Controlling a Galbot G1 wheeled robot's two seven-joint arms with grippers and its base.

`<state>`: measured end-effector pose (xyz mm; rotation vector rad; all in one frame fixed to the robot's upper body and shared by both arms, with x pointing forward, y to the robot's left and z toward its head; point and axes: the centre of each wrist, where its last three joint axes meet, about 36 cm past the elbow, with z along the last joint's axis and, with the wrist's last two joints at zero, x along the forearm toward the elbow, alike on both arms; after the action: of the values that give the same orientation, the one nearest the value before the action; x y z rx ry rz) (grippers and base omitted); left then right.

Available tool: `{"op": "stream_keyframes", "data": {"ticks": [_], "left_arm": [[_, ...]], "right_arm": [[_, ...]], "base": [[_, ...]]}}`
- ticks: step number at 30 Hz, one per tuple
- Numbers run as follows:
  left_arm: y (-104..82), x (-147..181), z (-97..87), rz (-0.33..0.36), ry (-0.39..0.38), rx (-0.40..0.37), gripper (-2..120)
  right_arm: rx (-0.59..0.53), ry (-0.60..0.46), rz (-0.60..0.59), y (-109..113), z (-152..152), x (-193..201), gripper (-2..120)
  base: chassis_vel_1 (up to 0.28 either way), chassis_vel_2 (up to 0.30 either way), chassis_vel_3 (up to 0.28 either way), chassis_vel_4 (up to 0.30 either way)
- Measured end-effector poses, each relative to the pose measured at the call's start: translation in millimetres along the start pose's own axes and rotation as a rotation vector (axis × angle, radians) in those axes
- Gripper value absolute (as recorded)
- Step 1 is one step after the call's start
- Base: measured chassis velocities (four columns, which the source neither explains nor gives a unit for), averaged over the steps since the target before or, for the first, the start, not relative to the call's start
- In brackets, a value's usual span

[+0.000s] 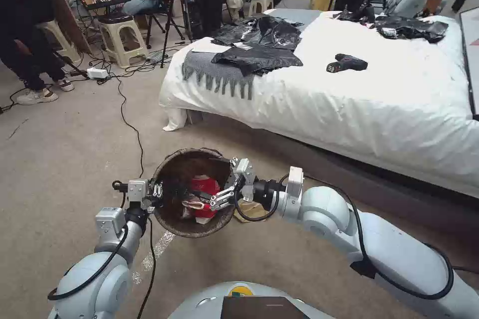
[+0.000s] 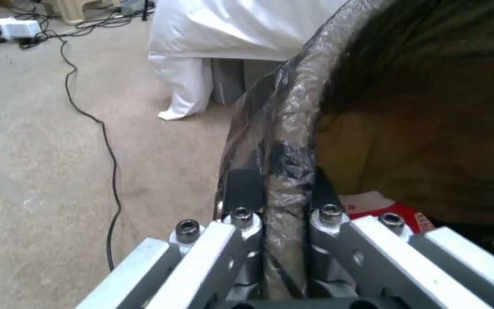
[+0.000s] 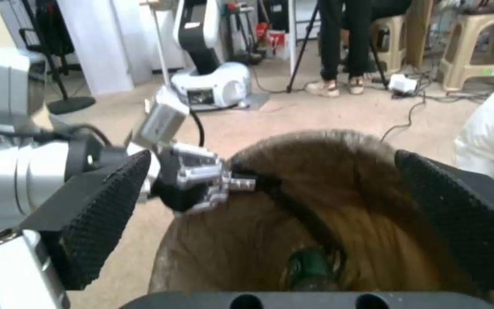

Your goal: Pick up the trash bin, then pick up the garbage from the floor and place it into the trash bin.

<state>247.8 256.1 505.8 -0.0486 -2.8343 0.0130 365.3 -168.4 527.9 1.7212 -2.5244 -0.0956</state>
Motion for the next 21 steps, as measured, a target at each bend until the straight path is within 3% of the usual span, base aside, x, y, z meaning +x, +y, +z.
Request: {"op": "stream_keyframes", "data": {"ticks": [9,21], "left_arm": [[1.9,0,-0.2,-0.005,-0.003,-0.003,3],[8.1,0,-2.4,-0.025,-0.015,0.001,3]], "right_arm": [[0.037,-0.069,0.058,7,-35,15,100],[0.040,-0.058,0.205,-7,-32,56,100]], "base": [[0.000,0.000,0.000,0.000],[0.000,0.000,0.000,0.000]]}}
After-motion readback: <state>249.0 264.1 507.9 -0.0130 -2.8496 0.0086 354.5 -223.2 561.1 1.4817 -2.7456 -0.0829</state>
